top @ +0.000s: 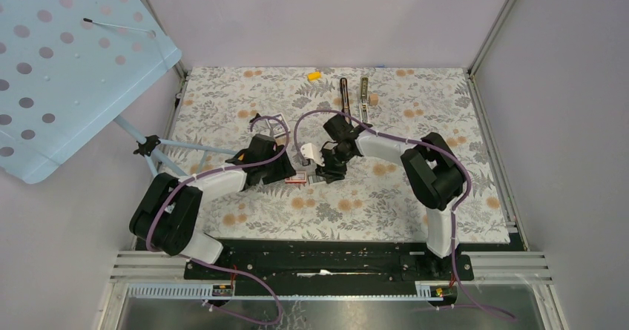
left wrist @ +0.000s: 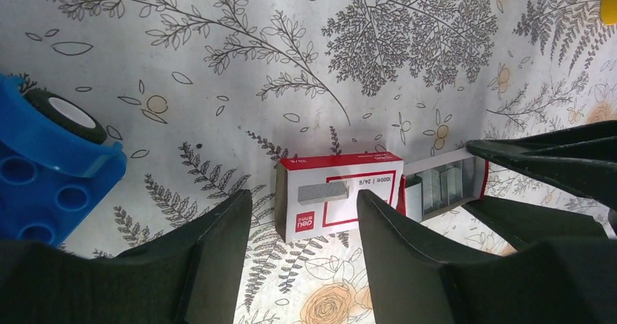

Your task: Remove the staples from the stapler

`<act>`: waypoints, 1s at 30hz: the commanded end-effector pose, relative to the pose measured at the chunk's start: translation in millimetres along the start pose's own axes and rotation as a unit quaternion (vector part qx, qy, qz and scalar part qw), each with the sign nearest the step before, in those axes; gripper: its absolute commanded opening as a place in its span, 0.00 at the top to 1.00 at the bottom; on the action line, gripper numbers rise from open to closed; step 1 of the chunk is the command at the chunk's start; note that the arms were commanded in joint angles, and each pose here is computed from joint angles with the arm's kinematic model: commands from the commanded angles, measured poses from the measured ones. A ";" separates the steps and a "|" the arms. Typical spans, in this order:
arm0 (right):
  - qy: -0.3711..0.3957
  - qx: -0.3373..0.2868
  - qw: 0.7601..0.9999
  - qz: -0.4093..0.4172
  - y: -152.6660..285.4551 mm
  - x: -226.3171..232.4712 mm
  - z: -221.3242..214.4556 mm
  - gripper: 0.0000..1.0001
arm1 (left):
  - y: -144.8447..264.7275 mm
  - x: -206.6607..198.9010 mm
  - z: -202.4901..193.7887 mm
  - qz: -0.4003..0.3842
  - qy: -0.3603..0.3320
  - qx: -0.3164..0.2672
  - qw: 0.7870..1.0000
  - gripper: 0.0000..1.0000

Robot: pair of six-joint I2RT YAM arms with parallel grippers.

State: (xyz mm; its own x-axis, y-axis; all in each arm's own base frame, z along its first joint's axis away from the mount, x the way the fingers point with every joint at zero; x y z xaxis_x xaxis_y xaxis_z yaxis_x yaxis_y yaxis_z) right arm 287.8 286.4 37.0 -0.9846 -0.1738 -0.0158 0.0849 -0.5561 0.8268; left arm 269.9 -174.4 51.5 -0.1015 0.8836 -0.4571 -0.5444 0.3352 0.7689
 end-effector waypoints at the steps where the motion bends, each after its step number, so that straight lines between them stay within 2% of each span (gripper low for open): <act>1: 0.004 -0.005 1.000 -0.017 0.7 -12.6 12.4 0.64 | -4.7 -2.1 -2.3 -0.007 -0.010 0.013 1.000 0.41; 30: 0.036 -0.022 0.999 -0.034 0.5 -18.8 32.3 0.65 | -9.7 -2.7 -8.8 -0.013 -0.022 0.030 0.999 0.45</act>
State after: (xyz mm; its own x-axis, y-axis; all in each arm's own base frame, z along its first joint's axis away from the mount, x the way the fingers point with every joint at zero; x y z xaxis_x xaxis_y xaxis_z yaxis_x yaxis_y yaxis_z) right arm 295.6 301.5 38.6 -0.9832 -0.1759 -0.0492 0.0598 -0.5642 0.8235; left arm 272.5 -181.6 50.2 -0.0594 0.8765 -0.4777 -0.5330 0.3767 0.7576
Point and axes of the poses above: each gripper's point midway between its finger pads, its own y axis back along the fingers, its own x axis along the line the jaws close on, z = x × y, the point moved 3 cm from there along y, back along the fingers, and after that the axes turned 1 degree about y, right-handed, at the moved point
